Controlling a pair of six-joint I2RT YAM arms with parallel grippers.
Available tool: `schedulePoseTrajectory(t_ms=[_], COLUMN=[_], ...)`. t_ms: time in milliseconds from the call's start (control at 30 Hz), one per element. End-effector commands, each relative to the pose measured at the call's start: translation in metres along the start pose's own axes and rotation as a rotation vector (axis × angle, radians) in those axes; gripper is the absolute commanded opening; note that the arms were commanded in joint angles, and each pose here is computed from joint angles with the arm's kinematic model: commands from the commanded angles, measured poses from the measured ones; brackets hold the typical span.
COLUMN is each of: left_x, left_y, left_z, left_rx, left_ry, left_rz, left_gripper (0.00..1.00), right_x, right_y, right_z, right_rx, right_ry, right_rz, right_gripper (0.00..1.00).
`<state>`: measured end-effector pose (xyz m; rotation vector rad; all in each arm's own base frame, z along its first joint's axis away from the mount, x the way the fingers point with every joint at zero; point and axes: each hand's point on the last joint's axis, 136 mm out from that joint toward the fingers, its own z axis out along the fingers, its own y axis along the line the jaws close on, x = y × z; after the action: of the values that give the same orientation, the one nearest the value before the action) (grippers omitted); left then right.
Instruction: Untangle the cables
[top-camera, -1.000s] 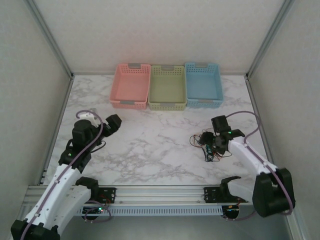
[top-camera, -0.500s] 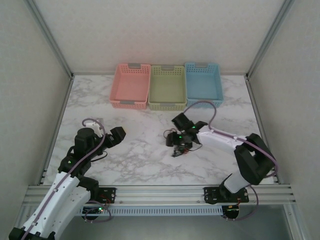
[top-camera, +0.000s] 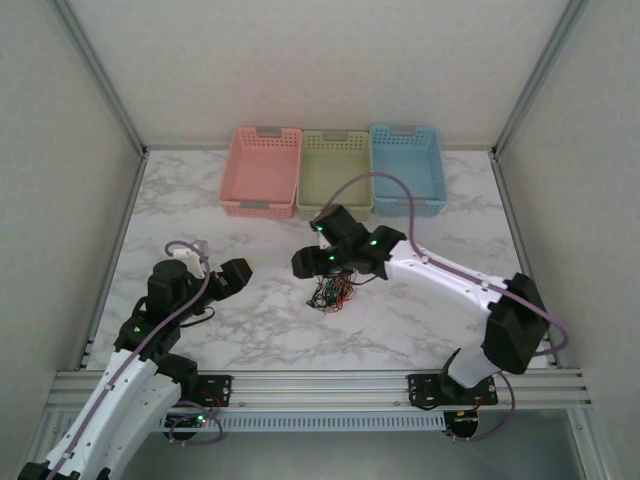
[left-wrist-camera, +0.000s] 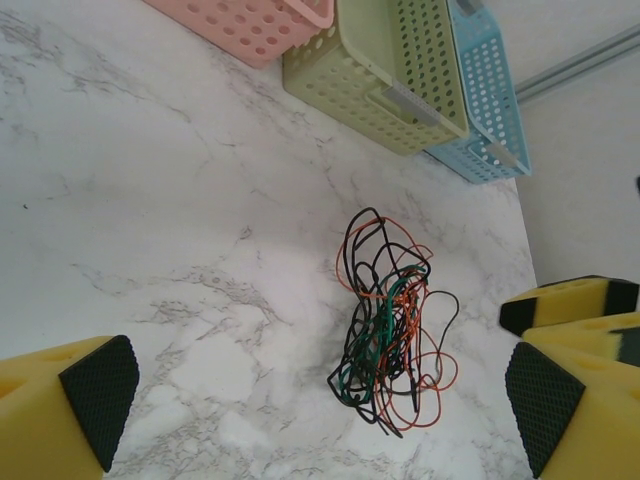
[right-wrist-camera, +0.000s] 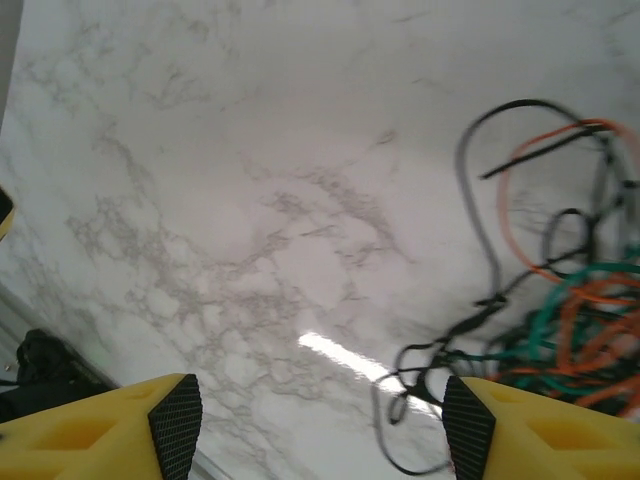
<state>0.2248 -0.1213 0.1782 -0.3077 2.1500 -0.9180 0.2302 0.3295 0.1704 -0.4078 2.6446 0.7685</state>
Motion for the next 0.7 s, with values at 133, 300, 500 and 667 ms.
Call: schedulePoseTrajectory(t_ms=[133, 300, 500, 667], left_x=[0.009, 0.025, 0.04, 0.047], left_y=[-0.016, -0.024, -0.043, -0.029], left_z=[0.009, 0.028, 0.048, 0.059], left_rx=[0.034, 0.015, 0.023, -0.045], left_ry=[0.079, 0.151, 0.199, 0.22], left_rz=[-0.011, 0.022, 0.092, 0.094], left_gripper=[0.95, 0.94, 0.94, 0.93], right_x=[0.023, 0.043, 0.051, 0.047], right_y=[-0.098, -0.133, -0.1, -0.056], right_z=[-0.009, 0.014, 0.054, 0.072], right_rx=[0.234, 0.26, 0.081, -0.07], right_ry=[0.007, 0.038, 0.109, 0.152], right_rz=[0.087, 0.174, 0.147, 0.081], right_gripper=[0.66, 0.66, 0.62, 0.58])
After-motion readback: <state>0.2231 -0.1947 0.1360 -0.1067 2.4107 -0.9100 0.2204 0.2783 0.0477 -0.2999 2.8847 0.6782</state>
